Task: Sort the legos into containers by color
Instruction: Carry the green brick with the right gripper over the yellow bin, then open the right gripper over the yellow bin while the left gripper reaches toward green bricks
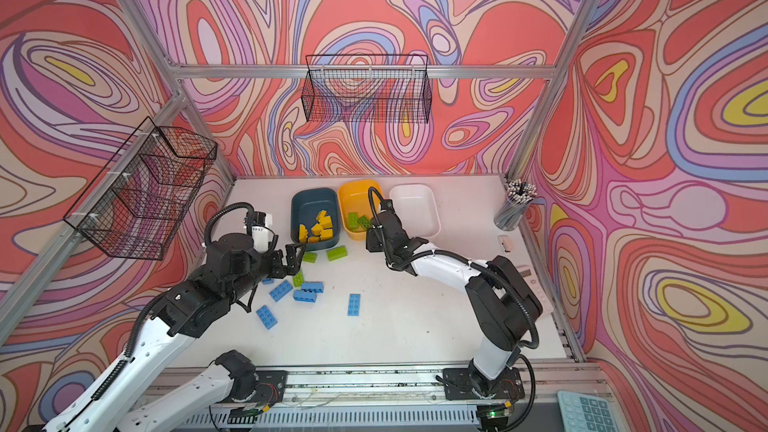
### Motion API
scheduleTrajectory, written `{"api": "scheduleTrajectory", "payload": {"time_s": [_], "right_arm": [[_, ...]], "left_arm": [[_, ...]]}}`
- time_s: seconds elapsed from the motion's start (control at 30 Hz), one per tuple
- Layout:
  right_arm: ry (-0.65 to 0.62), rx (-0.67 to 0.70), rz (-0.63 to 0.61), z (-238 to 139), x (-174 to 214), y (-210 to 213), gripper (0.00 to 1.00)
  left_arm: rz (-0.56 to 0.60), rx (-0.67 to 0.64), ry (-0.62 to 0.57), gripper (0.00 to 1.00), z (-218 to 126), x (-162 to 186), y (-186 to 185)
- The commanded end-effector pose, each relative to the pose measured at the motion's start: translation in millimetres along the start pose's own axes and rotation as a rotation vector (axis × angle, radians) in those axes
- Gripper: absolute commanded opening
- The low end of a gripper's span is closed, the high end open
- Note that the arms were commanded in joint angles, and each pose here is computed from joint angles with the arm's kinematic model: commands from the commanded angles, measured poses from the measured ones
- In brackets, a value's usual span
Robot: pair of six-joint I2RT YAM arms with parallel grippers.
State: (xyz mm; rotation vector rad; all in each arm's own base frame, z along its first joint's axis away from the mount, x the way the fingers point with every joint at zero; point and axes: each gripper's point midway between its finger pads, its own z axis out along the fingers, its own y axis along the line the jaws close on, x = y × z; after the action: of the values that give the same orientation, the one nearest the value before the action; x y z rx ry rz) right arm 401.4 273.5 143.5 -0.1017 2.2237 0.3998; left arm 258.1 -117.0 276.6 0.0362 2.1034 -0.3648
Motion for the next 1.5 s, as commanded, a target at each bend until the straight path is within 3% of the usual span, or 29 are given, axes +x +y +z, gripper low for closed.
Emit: {"api": "scheduleTrajectory", "payload": {"time_s": [0.0,0.2,0.83,1.17,1.47], "right_arm": [[-0.022,-0.058,-0.025,-5,-18,18,0.53],[-0.051,-0.065,-0.043,2,-43,32,0.53],[-0.001,-0.043,-0.081,91,-57,37,0.58],[-0.007,-0.051,-0.055,109,-72,23,0.67],[-0.04,-0.054,-0.085,92,-84,22,0.88]], "left_arm": [[-0.007,0.011,-0.001,0.95,-5,-1,-2],[-0.007,0.01,-0.01,0.95,-8,-3,-1],[0.004,-0.014,-0.002,0.95,-5,-1,3],[0.01,-0.033,0.019,0.95,2,2,4],[0.001,-0.051,0.05,0.95,12,7,7]]}}
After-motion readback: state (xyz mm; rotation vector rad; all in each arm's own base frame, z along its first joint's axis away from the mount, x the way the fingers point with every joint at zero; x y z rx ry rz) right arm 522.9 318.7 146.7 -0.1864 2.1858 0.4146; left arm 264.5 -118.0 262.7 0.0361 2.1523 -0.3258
